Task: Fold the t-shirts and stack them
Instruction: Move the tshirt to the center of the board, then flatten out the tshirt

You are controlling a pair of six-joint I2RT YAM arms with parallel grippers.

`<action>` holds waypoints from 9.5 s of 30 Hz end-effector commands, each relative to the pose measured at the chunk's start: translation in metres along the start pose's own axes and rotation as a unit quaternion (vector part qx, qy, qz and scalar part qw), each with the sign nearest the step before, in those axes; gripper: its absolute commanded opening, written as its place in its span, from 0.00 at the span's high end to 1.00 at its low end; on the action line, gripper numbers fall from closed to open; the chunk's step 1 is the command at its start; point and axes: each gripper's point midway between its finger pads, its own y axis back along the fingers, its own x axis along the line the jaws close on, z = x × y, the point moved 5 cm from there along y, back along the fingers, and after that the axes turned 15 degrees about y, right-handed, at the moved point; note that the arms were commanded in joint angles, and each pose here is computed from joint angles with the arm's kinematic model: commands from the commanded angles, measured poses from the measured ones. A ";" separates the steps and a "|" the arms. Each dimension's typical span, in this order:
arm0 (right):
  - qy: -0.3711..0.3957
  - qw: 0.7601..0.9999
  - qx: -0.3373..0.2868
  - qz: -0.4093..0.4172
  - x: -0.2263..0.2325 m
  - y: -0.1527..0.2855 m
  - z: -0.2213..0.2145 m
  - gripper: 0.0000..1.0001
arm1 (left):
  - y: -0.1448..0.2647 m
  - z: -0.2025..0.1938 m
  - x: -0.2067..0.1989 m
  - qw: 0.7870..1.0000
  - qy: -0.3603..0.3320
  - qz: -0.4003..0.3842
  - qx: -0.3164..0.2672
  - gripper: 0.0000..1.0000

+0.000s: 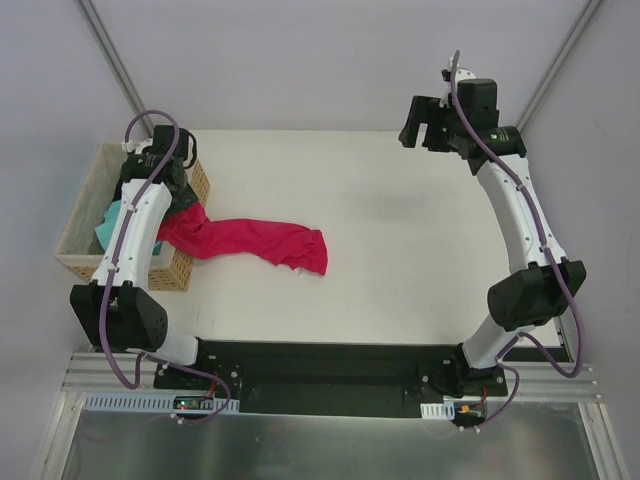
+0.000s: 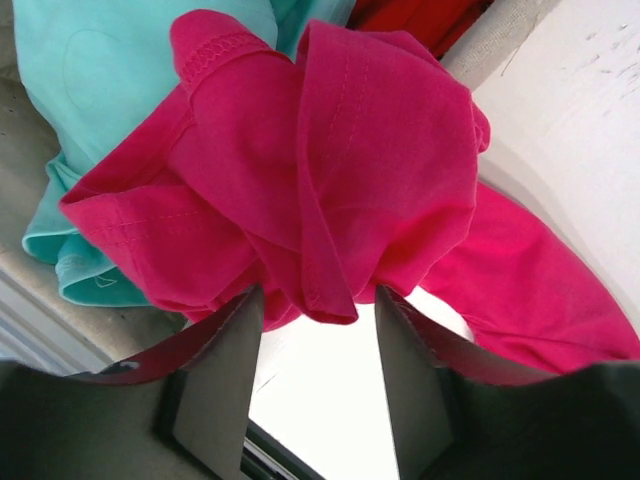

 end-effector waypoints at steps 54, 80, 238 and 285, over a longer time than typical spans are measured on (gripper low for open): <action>0.010 0.954 0.179 0.241 0.216 -0.066 -0.145 0.31 | 0.039 -0.013 0.022 0.996 0.041 -0.081 0.008 1.00; 0.012 0.935 0.223 0.275 0.249 -0.089 -0.168 0.54 | 0.040 -0.010 0.014 0.994 0.042 -0.099 0.010 1.00; 0.109 0.945 -0.252 -0.177 -0.032 0.163 0.144 0.99 | 0.187 0.113 -0.088 0.877 -0.008 -0.457 -0.149 1.00; 0.150 0.894 -0.329 -0.266 -0.021 0.300 0.115 0.99 | 0.265 0.115 -0.033 0.828 -0.013 -0.508 -0.235 1.00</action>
